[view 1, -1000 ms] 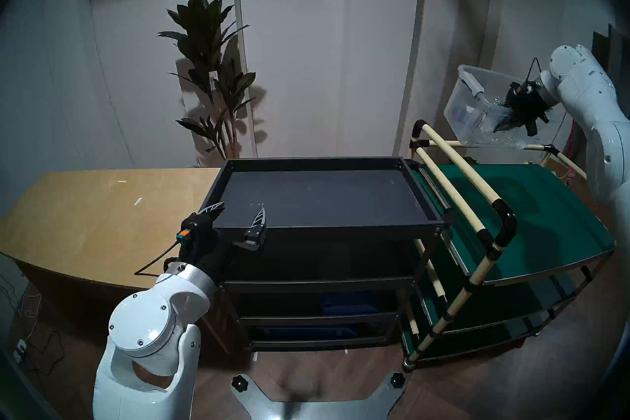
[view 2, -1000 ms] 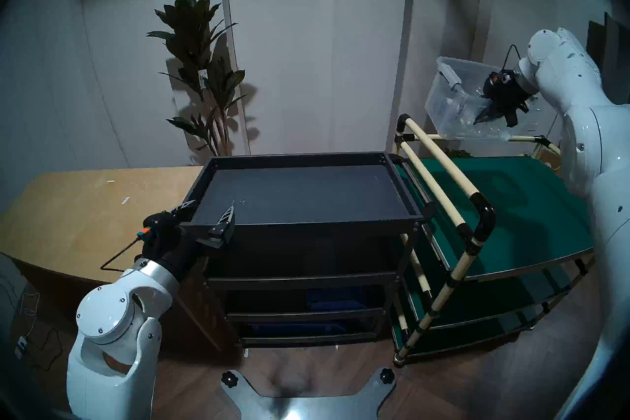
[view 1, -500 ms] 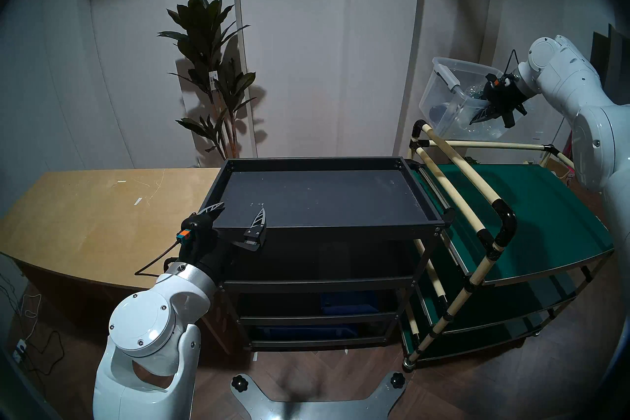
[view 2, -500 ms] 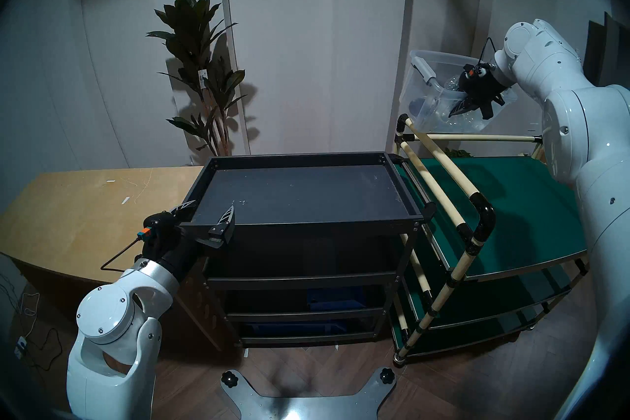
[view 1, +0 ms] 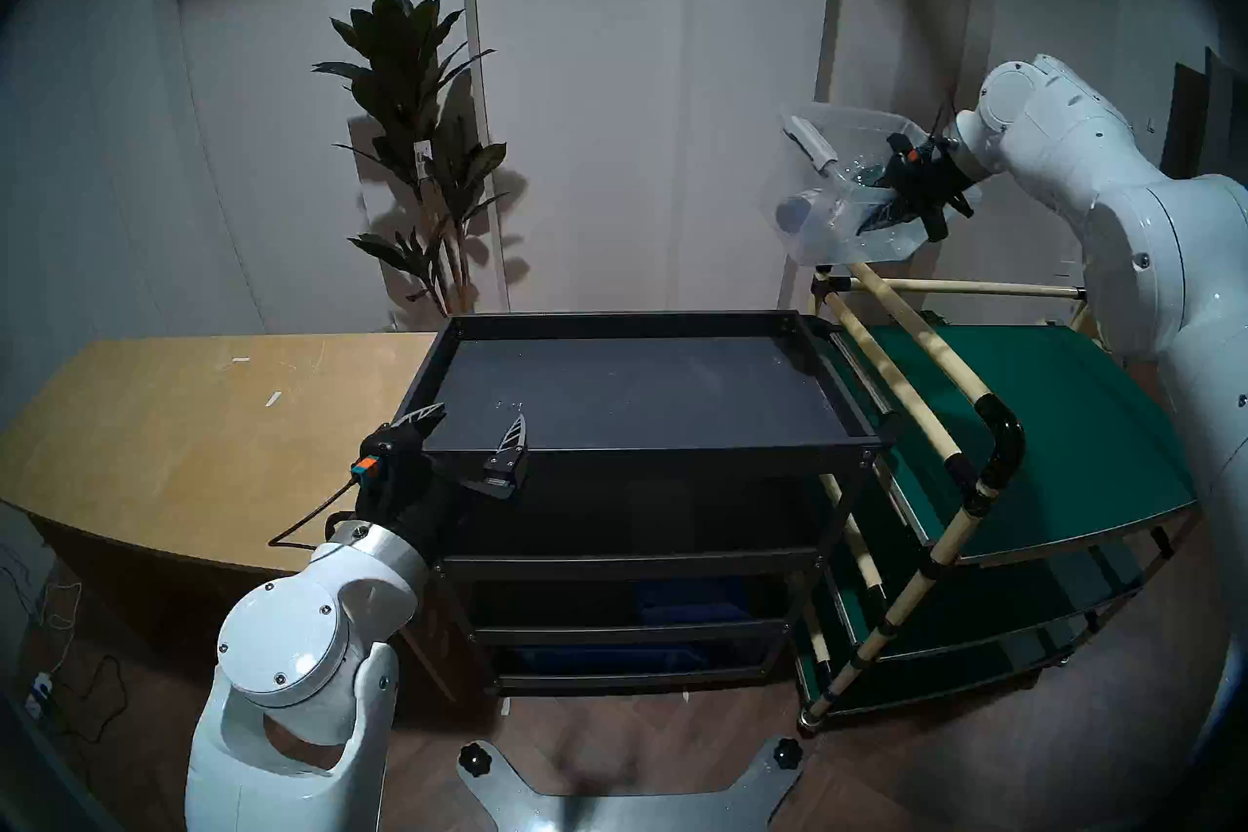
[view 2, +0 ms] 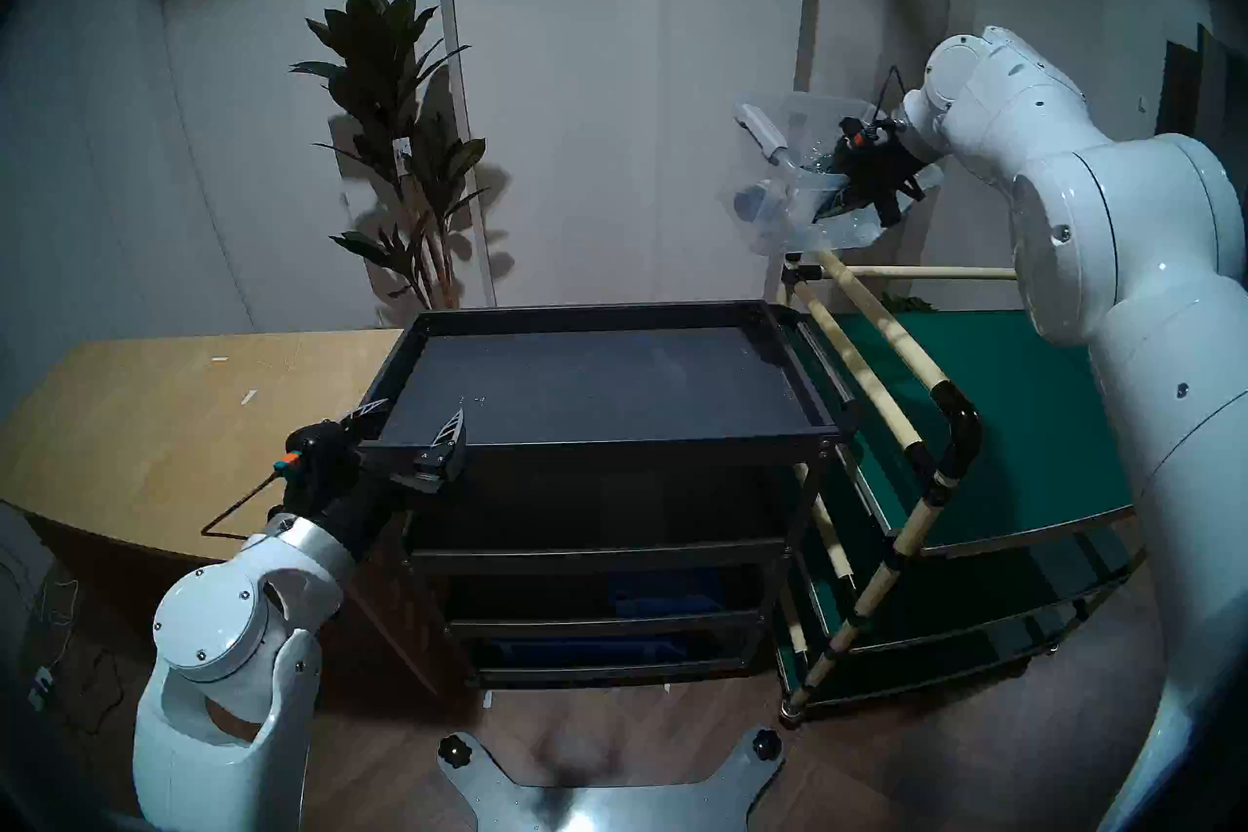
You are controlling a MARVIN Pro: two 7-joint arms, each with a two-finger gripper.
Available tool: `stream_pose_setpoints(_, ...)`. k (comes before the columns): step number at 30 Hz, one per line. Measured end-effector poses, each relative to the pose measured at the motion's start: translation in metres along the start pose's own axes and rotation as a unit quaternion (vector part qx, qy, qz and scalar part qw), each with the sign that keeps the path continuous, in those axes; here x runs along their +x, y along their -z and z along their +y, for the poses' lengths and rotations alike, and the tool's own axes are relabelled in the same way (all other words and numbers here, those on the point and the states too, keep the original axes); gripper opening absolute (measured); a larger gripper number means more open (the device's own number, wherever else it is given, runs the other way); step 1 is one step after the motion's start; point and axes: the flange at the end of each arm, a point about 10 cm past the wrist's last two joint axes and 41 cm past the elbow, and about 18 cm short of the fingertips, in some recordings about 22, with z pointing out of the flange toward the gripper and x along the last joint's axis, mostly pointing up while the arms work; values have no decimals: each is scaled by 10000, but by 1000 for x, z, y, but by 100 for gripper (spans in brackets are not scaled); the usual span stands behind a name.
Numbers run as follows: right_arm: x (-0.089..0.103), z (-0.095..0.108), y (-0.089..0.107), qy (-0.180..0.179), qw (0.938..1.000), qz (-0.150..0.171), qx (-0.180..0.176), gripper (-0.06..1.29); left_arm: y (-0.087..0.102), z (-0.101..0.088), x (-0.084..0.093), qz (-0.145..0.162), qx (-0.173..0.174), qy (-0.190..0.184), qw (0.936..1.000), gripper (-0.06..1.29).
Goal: Put the storage box onto the shelf
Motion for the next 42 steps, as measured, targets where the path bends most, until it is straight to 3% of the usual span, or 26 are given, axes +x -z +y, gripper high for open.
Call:
stream_pose_setpoints(21,91,41,-45,902,9937,643,-175,16,-1,0,-2,-17,2,6,10000,128)
stream_pose_setpoints(34,115,41,-66,1125,9899,848,-143,16,-1,-1,-2,-22,3,9,10000,128)
stream_pose_setpoints(42,119,35,-76,1139,9891,924,-92,16,-1,-1,-3,-31,5,11,10000,128)
